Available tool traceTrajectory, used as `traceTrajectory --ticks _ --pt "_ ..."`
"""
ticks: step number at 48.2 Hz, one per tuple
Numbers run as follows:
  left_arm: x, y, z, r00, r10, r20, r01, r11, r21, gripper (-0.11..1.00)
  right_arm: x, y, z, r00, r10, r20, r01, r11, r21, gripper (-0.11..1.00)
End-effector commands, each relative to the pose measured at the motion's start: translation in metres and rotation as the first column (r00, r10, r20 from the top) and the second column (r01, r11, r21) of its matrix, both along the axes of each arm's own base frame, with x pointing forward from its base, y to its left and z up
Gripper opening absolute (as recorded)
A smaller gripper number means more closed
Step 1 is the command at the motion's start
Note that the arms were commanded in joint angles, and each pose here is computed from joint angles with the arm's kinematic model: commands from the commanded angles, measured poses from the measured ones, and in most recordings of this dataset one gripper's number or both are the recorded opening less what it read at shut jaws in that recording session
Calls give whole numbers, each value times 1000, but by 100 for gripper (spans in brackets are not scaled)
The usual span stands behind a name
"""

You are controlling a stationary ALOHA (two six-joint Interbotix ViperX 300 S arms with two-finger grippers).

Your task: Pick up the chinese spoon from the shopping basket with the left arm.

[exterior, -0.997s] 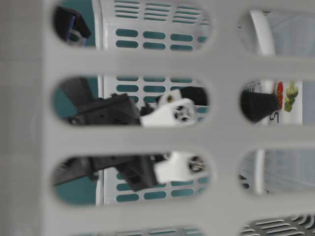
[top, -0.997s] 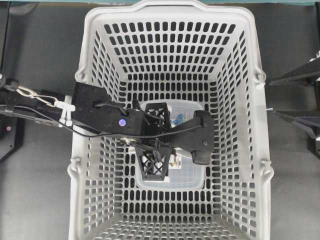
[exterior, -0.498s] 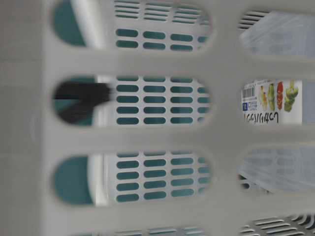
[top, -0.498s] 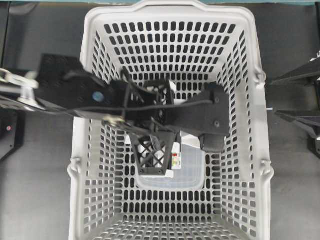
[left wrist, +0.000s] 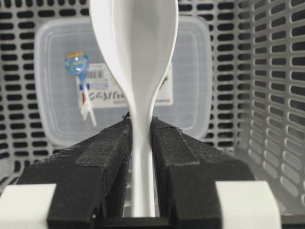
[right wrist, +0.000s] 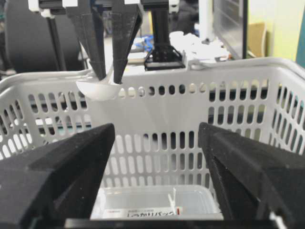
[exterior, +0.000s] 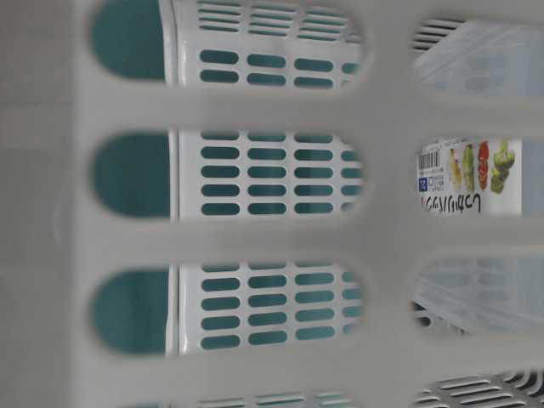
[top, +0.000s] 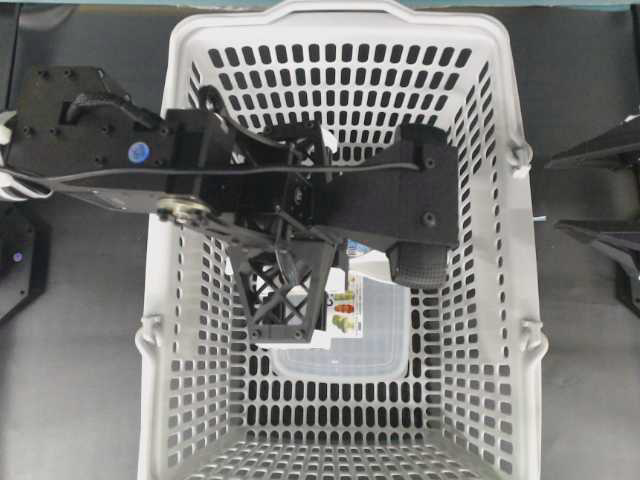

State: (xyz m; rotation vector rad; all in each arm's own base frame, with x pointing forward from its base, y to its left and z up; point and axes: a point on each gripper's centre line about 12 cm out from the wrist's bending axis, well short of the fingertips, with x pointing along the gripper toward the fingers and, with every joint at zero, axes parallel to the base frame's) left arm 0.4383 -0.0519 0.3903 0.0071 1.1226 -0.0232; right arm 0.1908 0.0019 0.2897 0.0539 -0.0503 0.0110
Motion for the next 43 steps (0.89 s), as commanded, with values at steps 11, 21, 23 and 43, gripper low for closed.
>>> traceTrajectory --ticks 11,21,23,43 --pt "-2 -1 11 1000 -5 31 5 1000 0 13 1 0 4 1000 1 14 -1 1000 5 69" --pt "-1 -2 9 1000 -7 28 7 1000 1 13 1 0 5 1000 1 15 -1 1000 6 69" --pt "-1 -2 9 1000 -7 28 7 1000 1 13 1 0 4 1000 1 14 -1 1000 5 69" --pt "1 -5 8 999 -14 34 14 1000 1 13 1 0 5 1000 1 15 -1 1000 6 69"
